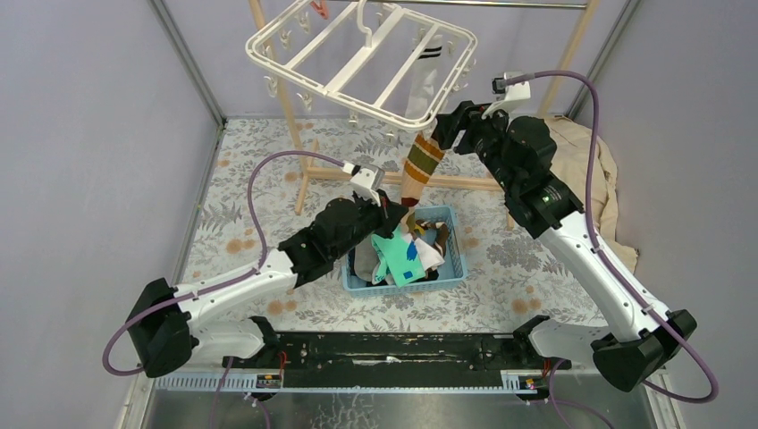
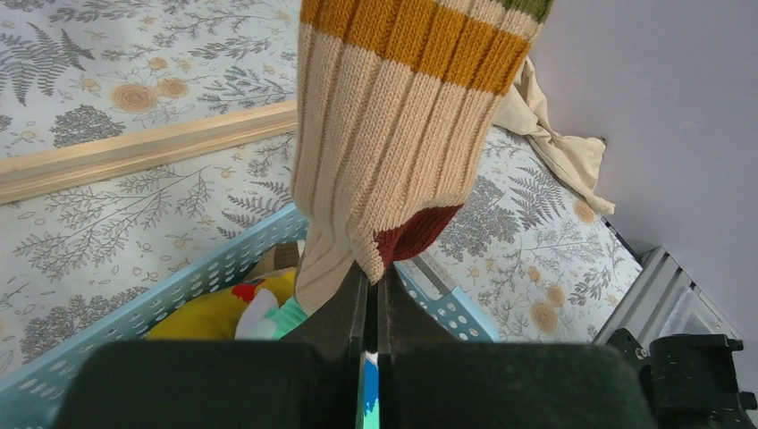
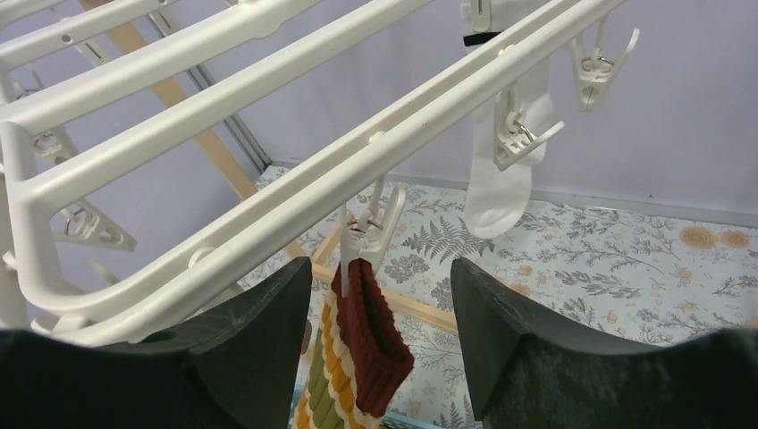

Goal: Remove the socks clipped to the hanger
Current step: Remove the sock from the hanger.

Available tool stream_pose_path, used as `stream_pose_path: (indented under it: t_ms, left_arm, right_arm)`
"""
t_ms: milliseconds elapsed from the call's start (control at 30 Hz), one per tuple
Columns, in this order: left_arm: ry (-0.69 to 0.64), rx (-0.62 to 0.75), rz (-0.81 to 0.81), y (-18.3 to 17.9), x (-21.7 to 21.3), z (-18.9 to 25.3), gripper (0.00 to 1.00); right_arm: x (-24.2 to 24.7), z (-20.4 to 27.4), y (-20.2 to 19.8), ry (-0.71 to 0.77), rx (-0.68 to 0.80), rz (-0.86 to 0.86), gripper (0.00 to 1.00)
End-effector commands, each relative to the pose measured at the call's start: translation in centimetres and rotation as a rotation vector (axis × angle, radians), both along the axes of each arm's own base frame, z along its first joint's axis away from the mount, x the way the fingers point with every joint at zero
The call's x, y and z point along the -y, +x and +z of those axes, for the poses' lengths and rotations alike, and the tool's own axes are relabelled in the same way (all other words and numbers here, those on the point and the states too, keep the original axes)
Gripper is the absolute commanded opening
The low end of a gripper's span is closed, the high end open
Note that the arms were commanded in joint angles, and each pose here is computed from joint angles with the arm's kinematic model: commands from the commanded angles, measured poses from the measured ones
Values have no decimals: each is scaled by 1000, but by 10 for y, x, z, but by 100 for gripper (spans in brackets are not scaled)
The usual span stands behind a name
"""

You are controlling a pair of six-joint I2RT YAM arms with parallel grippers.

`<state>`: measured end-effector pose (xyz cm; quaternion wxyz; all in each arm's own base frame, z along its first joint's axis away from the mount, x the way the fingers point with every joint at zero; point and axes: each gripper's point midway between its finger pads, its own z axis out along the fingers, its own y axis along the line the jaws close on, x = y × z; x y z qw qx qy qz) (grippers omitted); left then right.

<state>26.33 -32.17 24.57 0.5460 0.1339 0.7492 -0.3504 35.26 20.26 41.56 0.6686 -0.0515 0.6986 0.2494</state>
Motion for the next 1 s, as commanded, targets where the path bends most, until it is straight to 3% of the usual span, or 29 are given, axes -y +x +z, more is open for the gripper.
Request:
stream_pose_path:
  t_ms: [0, 967]
  left_arm:
    - [-83, 29, -21, 3, 10, 27, 0]
    - [-208, -28, -115, -5, 33, 47, 0]
  right_arm:
    - [3, 25, 4, 61, 75, -7, 66]
    - [42, 31, -12, 79, 74, -9, 73]
